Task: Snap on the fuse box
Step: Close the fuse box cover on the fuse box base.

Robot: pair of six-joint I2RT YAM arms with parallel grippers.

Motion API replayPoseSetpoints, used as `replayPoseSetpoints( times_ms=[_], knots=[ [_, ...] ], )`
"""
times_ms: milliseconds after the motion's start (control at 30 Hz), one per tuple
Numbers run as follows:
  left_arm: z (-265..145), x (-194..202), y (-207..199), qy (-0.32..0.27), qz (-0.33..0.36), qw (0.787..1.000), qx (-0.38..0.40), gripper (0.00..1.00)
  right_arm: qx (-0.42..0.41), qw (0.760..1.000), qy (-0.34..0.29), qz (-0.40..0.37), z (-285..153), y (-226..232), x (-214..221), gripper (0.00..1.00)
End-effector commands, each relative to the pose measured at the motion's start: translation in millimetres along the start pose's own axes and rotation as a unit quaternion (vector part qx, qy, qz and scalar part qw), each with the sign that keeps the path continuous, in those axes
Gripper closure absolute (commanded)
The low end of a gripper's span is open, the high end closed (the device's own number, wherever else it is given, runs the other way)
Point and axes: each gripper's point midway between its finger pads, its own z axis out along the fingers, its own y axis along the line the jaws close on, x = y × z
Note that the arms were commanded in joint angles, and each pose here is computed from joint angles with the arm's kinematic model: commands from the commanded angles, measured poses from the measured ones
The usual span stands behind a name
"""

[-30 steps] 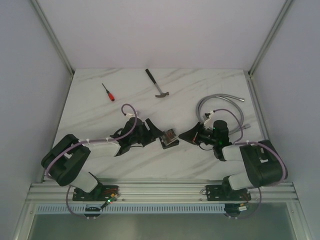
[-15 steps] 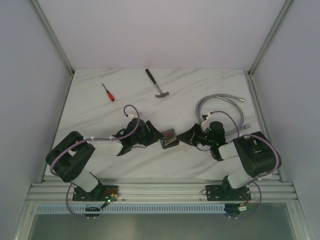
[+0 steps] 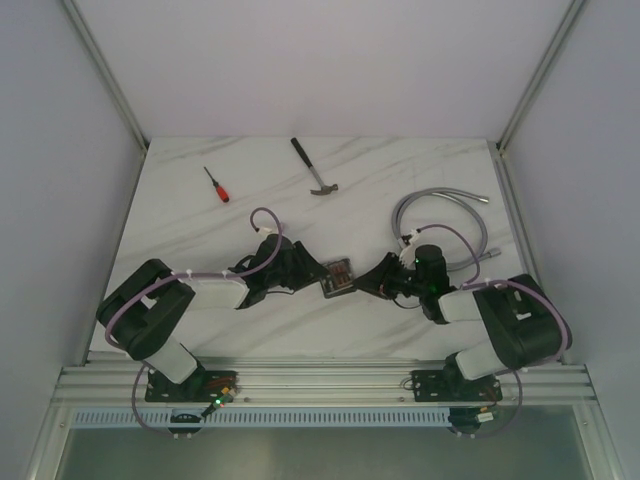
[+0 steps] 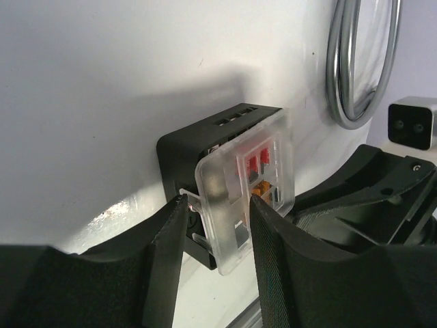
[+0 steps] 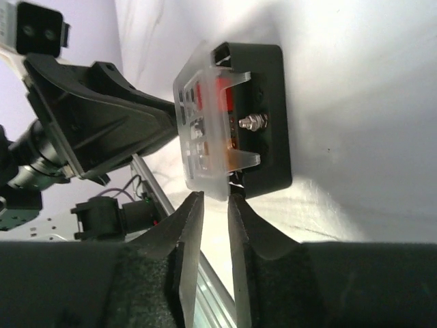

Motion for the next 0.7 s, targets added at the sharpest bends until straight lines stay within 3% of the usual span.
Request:
replayPoseSetpoints(
  times_ms=[0, 200, 467, 667],
  knots=[
    [3, -1, -10, 0.002, 0.01, 1.0, 0.01, 0.5, 0.031, 0.999, 0.0, -0.039, 0, -3, -3, 0.68],
    [3, -1, -6, 0.001, 0.014, 1.0, 0.001, 0.5, 0.082, 0.994, 0.017, -0.077, -8, -8, -2, 0.52],
    [0, -1, 1, 0.002, 0.021, 1.0, -0.016, 0.48, 0.172, 0.975, 0.015, -0.144, -23, -16, -21, 0.41],
    [0, 9, -4, 0.026, 0.021, 0.999, -0.006, 0.43, 0.167, 0.971, 0.035, -0.168, -4, -6, -20, 0.4]
  ],
)
